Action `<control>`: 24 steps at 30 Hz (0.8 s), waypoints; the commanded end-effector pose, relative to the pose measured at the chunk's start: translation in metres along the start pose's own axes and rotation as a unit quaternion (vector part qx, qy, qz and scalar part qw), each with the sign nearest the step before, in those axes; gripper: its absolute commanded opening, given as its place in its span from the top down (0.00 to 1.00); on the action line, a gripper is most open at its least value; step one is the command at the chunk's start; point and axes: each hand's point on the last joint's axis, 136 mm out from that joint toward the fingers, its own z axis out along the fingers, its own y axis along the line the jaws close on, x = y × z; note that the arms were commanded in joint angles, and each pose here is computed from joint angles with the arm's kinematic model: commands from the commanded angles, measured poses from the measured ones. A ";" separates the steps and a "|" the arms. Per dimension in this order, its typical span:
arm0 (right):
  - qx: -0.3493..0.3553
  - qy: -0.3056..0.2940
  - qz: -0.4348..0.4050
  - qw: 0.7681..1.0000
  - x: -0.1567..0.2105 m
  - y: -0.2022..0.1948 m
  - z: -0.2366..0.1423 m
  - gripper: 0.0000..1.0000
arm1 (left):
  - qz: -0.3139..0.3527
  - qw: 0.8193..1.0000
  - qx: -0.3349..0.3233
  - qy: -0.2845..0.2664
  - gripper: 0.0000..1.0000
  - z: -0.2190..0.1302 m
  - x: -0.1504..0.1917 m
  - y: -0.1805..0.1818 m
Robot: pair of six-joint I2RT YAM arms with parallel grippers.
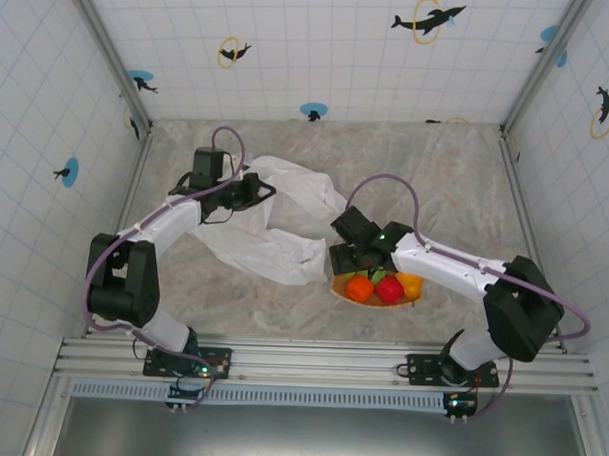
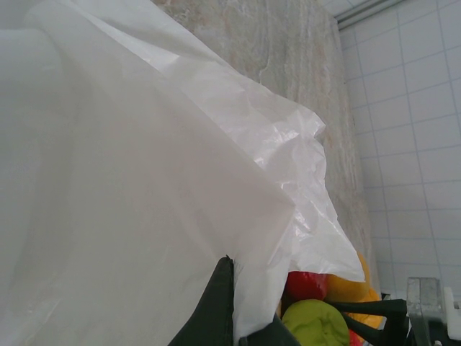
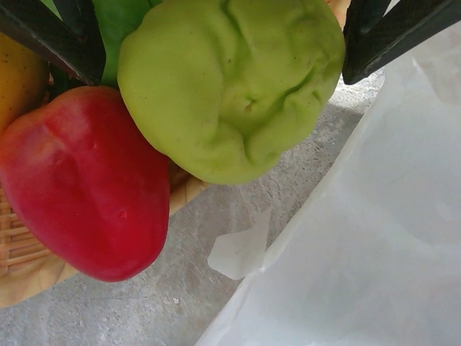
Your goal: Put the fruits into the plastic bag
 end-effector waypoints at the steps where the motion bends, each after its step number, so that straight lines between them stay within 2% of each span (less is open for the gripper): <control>1: -0.002 -0.017 0.005 1.000 -0.015 0.005 -0.003 0.16 | 0.009 1.000 -0.005 -0.004 1.00 -0.004 0.000 0.003; 13: 0.000 -0.014 0.002 1.000 -0.019 0.008 0.004 0.23 | 0.010 1.000 -0.005 -0.004 1.00 -0.004 0.000 0.002; 19: 0.002 -0.019 0.001 1.000 -0.020 0.006 -0.003 0.33 | 0.011 1.000 -0.004 -0.005 1.00 -0.005 0.000 0.001; 24: -0.011 -0.051 0.003 0.999 -0.033 0.008 -0.025 0.40 | 0.011 1.000 -0.003 -0.005 1.00 -0.005 0.000 0.001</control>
